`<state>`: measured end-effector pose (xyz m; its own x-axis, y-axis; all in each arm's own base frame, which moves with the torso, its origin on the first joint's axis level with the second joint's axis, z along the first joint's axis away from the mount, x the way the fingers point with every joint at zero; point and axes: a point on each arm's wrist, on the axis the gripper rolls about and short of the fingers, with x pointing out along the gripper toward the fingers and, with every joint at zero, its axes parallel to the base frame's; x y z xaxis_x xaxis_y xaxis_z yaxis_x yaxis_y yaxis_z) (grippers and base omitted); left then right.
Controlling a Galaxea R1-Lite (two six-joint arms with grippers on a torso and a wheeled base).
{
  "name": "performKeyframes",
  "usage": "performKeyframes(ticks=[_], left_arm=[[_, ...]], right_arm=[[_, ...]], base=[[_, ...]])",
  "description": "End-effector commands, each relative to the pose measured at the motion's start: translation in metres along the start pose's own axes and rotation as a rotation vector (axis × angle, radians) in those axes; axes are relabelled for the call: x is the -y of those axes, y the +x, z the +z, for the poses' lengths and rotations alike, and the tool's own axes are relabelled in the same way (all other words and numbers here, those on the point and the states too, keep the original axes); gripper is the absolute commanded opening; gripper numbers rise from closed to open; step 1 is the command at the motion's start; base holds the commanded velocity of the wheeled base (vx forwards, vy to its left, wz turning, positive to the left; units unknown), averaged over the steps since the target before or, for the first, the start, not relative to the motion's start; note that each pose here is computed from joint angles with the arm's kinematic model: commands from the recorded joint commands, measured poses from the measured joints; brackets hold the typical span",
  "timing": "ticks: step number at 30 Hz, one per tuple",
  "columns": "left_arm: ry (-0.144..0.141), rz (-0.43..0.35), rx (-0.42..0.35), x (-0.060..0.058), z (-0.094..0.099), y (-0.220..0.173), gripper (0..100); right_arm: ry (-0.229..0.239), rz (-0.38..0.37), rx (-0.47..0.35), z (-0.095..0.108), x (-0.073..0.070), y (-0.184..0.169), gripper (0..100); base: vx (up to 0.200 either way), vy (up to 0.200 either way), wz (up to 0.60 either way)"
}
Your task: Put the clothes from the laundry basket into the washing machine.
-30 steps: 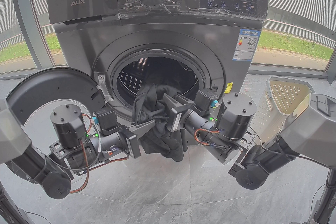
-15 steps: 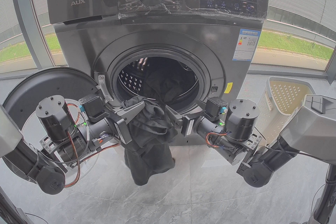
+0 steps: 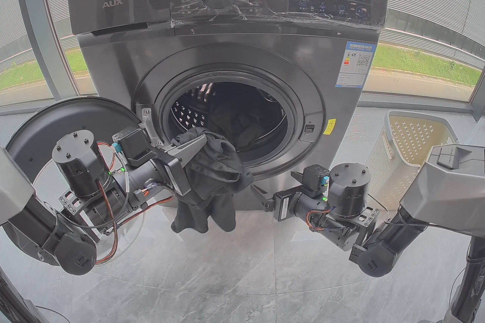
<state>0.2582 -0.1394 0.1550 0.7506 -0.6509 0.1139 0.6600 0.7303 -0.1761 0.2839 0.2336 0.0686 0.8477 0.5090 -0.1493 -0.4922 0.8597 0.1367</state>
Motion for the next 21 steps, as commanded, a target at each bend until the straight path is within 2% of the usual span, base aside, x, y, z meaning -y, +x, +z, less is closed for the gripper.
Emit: performKeyframes(ticks=[1,4,11,16,21], left_arm=[[0.002,-0.005,0.019,0.0,0.002,0.0,0],[0.008,-0.008,0.043,0.001,0.005,0.001,0],[-0.002,-0.015,0.059,0.002,0.009,0.003,0],[-0.006,-0.025,0.061,0.004,0.008,0.003,0],[-0.021,-0.029,0.07,0.005,0.01,0.003,0]], right_arm=[[-0.005,-0.004,-0.044,-0.015,0.001,0.003,100],[-0.012,-0.007,-0.065,-0.023,0.002,0.005,100],[-0.022,-0.008,-0.082,-0.033,0.003,0.013,100],[-0.025,0.008,-0.024,-0.027,0.0,0.029,100],[-0.037,0.044,0.003,-0.027,-0.003,0.042,100]], base=[[0.0,0.0,0.0],[0.0,0.0,0.0],[0.0,0.0,0.0],[0.0,0.0,0.0],[0.0,0.0,0.0]])
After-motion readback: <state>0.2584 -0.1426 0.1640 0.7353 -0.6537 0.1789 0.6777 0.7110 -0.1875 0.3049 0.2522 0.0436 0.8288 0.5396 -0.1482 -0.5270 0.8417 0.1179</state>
